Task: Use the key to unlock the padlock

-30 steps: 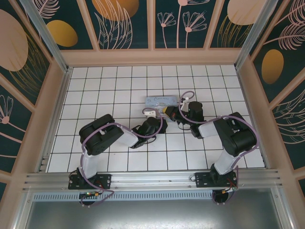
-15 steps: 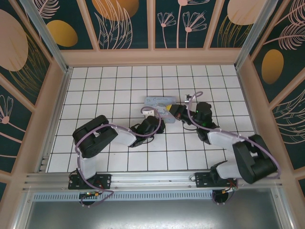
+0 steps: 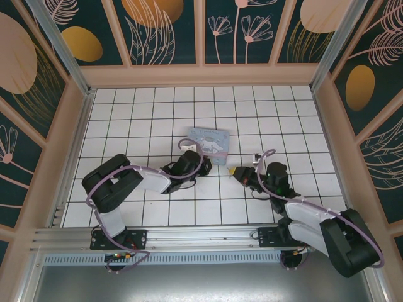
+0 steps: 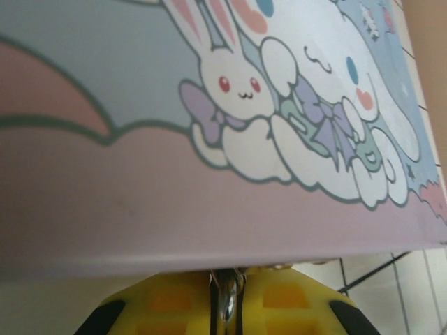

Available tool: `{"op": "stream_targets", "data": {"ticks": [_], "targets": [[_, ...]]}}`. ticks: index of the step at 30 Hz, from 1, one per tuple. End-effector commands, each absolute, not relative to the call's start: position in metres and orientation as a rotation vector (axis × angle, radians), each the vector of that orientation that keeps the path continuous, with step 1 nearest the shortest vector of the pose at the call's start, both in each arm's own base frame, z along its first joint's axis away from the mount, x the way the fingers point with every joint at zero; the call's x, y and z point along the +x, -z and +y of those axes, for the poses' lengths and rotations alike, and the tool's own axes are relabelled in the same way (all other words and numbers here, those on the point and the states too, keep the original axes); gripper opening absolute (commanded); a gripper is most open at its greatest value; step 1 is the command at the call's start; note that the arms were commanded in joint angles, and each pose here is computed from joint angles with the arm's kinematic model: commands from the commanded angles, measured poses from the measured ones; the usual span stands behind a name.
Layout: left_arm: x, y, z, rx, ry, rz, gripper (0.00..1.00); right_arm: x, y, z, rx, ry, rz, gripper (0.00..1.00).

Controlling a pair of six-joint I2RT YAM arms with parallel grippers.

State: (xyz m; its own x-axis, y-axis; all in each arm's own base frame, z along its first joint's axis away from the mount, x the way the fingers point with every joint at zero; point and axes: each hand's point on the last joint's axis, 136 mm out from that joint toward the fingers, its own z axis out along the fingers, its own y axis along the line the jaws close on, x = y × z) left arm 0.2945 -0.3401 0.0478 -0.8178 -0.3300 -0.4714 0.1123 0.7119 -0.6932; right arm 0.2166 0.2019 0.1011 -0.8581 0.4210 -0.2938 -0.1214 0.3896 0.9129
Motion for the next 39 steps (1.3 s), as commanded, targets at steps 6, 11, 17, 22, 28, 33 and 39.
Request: {"op": "stream_targets", "data": {"ticks": [6,11,17,22,28,33,39], "targets": [[0.282,-0.085,-0.358,-0.063,1.225,2.309,0.00,0.206,-0.099,0.211,0.212,-1.524,2.154,0.00],[0.273,-0.108,-0.364,-0.026,1.338,2.283,0.00,0.207,-0.101,0.216,0.197,-1.553,2.152,0.00],[0.269,-0.121,-0.368,-0.039,1.427,2.261,0.00,0.214,-0.106,0.220,0.202,-1.568,2.139,0.00],[0.267,-0.124,-0.370,-0.077,1.503,2.244,0.00,0.219,-0.109,0.220,0.231,-1.562,2.130,0.00],[0.265,-0.132,-0.374,-0.121,1.601,2.208,0.00,0.223,-0.111,0.220,0.253,-1.559,2.122,0.00],[0.265,-0.136,-0.375,-0.134,1.628,2.202,0.00,0.225,-0.115,0.224,0.248,-1.577,2.119,0.00],[0.265,-0.137,-0.374,-0.161,1.625,2.216,0.00,0.228,-0.120,0.231,0.237,-1.597,2.113,0.00]]}}
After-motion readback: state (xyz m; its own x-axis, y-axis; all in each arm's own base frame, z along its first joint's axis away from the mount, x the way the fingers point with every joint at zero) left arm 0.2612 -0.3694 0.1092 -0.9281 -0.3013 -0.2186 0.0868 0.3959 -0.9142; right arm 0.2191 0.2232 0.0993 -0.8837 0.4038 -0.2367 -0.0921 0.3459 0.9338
